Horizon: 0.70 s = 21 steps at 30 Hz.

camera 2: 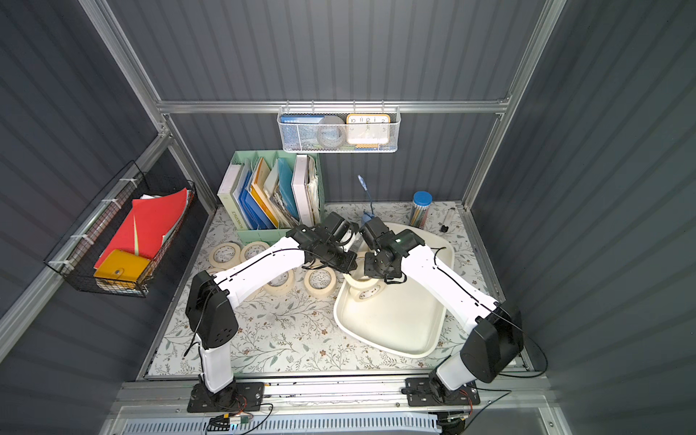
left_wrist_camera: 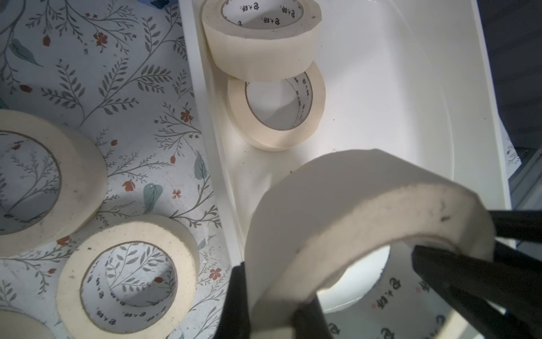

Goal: Take out the art tape in the storage box
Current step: Pick up the art tape from the storage box.

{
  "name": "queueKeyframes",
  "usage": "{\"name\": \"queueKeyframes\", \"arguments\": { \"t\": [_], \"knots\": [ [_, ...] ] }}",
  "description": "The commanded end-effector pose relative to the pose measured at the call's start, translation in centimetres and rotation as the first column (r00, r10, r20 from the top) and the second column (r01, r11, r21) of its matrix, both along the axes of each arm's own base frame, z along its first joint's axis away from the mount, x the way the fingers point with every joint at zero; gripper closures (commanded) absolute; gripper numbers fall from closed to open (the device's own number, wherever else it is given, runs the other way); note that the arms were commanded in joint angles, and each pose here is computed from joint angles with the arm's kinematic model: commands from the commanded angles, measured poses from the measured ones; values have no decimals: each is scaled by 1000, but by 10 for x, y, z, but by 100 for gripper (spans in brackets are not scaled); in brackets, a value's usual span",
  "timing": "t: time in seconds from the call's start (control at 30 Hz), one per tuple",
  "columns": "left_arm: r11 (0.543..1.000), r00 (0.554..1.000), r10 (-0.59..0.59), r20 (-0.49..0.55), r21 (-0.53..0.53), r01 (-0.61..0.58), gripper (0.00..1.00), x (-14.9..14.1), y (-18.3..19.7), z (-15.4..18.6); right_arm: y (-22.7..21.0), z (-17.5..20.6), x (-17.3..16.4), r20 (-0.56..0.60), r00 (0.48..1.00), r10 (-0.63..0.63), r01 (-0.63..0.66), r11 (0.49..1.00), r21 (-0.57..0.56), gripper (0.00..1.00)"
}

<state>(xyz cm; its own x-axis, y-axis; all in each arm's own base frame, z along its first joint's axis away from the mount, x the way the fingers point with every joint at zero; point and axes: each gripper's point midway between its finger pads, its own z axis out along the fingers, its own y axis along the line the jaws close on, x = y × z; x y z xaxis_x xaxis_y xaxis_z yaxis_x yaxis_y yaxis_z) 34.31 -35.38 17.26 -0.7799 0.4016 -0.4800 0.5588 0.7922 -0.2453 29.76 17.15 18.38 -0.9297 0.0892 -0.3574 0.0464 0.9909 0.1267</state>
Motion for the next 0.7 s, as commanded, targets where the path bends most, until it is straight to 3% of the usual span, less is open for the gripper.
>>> {"name": "queueKeyframes", "arguments": {
  "t": [0.0, 0.23, 0.37, 0.53, 0.67],
  "knots": [
    [998, 998, -34, 48, -51, 37, 99, 6, -7, 21, 12, 9, 0, 24, 998, 49, -51, 997, 52, 95],
    [1000, 998, 12, 63, -20, -11, 100, 5, 9, 24, 8, 39, 8, 120, 992, 34, -41, 997, 61, 45],
    [997, 998, 58, 36, -46, -56, 100, 7, 26, 26, -4, 63, 11, 216, 976, 4, -15, 999, 51, 37],
    [984, 982, 178, 60, -42, -175, 100, 12, 67, 33, -20, 79, 12, 255, 967, -27, 18, 999, 39, 36],
    [934, 931, 357, 80, -37, -355, 100, 12, 120, 39, -30, 76, 14, 251, 967, -46, 39, 999, 32, 36]
  ]
}}
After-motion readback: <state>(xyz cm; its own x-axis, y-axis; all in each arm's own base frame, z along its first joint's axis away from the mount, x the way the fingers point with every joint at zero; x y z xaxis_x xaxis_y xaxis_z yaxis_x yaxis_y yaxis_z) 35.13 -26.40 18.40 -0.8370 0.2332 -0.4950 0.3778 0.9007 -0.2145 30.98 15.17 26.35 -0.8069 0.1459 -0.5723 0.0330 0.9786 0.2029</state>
